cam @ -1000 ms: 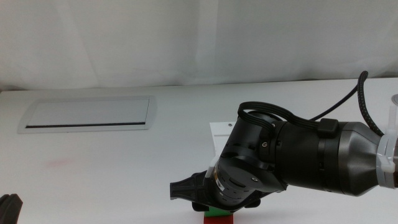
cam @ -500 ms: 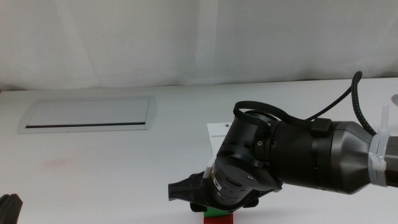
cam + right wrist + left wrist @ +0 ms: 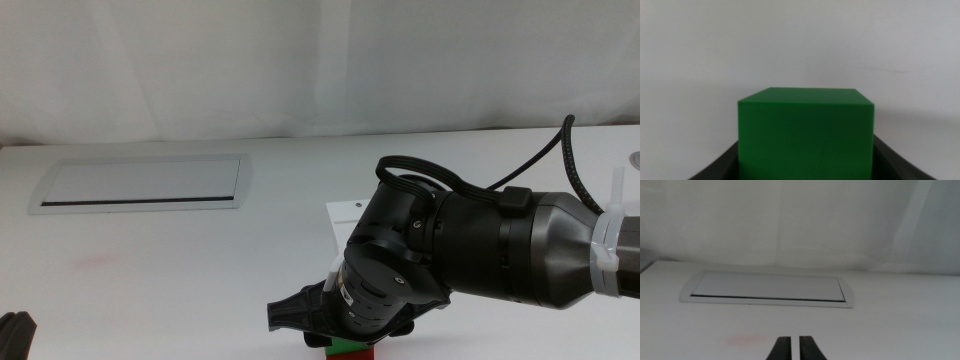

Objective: Stack red cubes first, then green, then blue cubes in a specific spot.

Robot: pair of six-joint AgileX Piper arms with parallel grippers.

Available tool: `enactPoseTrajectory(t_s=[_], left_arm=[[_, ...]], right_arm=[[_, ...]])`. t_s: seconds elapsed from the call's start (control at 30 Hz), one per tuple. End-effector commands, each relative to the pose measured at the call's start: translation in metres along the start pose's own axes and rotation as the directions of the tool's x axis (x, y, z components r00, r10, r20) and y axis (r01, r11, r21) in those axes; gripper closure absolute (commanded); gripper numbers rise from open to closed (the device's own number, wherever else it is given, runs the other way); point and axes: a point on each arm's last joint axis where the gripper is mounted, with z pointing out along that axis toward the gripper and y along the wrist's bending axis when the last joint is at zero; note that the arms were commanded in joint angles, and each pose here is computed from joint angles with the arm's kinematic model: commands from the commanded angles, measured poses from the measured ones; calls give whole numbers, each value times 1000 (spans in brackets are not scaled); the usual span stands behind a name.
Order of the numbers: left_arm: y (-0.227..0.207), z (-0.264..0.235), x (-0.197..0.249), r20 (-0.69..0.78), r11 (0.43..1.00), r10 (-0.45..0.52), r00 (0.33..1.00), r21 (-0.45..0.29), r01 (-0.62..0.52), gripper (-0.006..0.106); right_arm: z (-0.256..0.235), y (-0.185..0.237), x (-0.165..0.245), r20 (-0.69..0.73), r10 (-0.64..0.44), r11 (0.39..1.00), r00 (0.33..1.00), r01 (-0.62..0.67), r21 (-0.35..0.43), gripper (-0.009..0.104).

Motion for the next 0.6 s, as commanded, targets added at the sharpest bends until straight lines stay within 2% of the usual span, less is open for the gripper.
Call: enactPoseTrajectory(t_s=[0.0, 0.43, 0.5, 0.53, 0.57], left_arm=[[2, 2, 12, -24, 1000, -14, 1000, -9, 14, 103], [2, 2, 12, -17, 1000, -14, 1000, -10, 14, 103], [2, 2, 12, -17, 1000, -14, 1000, -10, 14, 103], [2, 2, 12, -17, 1000, -14, 1000, -10, 14, 103], [2, 2, 12, -17, 1000, -14, 1000, -10, 14, 103]], right_arm=[[20, -1, 13, -121, 54, 998, 991, -50, 34, 98], [19, -7, 17, -159, 50, 995, 986, -36, 94, 95], [19, -7, 17, -159, 49, 995, 986, -34, 96, 89], [19, -7, 17, -159, 49, 995, 986, -34, 96, 82], [19, -7, 17, -157, 48, 995, 987, -33, 96, 60]])
